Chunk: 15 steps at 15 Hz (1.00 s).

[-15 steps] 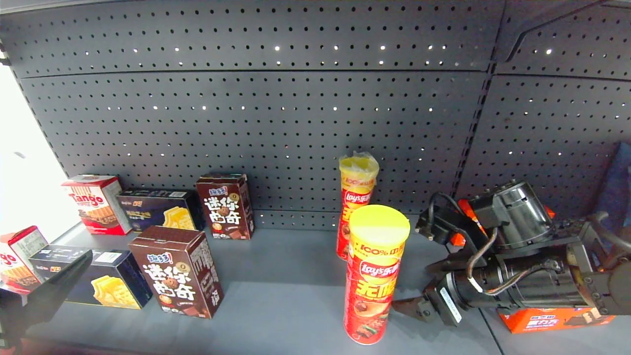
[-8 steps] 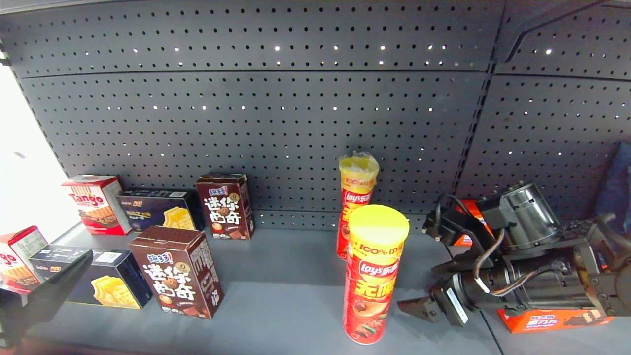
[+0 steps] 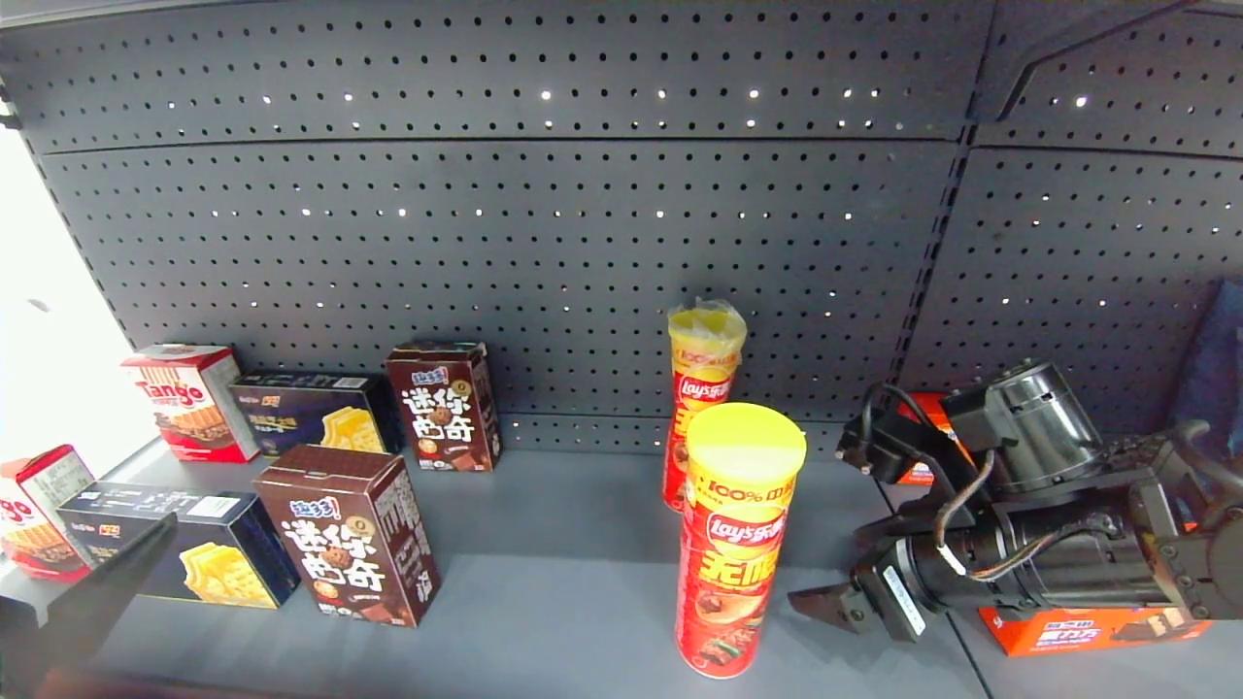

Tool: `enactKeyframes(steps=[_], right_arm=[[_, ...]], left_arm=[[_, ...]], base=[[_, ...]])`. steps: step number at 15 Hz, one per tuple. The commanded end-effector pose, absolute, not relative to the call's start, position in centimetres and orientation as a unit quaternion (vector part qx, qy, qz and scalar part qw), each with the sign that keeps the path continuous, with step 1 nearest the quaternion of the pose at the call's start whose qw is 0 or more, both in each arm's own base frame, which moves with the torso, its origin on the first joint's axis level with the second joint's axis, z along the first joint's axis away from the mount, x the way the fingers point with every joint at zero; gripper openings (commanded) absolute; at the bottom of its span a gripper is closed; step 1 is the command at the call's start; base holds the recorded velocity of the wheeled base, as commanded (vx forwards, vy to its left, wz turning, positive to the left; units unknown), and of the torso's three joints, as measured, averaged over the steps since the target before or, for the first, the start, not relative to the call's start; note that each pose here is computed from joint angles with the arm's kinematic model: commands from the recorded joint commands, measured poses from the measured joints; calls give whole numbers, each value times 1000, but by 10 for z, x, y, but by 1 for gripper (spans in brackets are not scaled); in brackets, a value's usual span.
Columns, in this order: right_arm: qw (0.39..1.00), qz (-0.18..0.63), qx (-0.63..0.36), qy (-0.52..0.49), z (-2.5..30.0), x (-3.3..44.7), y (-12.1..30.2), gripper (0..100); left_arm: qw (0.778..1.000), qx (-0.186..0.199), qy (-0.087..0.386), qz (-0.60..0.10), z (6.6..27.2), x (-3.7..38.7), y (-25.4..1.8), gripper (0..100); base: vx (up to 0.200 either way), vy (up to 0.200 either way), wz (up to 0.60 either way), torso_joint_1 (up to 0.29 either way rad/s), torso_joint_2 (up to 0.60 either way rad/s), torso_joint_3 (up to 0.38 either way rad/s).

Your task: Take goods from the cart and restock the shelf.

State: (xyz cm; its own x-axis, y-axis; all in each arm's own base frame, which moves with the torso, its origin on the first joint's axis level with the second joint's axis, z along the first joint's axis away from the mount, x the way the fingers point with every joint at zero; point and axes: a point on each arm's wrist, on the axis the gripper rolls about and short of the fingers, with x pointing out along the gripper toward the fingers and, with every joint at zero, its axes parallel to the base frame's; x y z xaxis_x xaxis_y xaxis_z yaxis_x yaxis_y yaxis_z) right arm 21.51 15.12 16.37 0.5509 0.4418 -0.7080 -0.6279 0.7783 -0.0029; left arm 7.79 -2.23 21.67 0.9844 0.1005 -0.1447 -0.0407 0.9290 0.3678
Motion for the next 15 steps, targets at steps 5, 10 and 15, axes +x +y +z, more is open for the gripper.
enactKeyframes(steps=[5,10,15], right_arm=[[867,309,-132,367,159,224,159,100],[866,311,-133,369,157,227,164,100],[861,318,-138,371,155,225,168,100]], left_arm=[[980,182,75,37,217,75,-21,100],[980,182,75,37,217,75,-21,100],[980,182,75,36,217,75,-21,100]], base=[[0,0,0,0,0,0],[0,0,0,0,0,0],[0,0,0,0,0,0]])
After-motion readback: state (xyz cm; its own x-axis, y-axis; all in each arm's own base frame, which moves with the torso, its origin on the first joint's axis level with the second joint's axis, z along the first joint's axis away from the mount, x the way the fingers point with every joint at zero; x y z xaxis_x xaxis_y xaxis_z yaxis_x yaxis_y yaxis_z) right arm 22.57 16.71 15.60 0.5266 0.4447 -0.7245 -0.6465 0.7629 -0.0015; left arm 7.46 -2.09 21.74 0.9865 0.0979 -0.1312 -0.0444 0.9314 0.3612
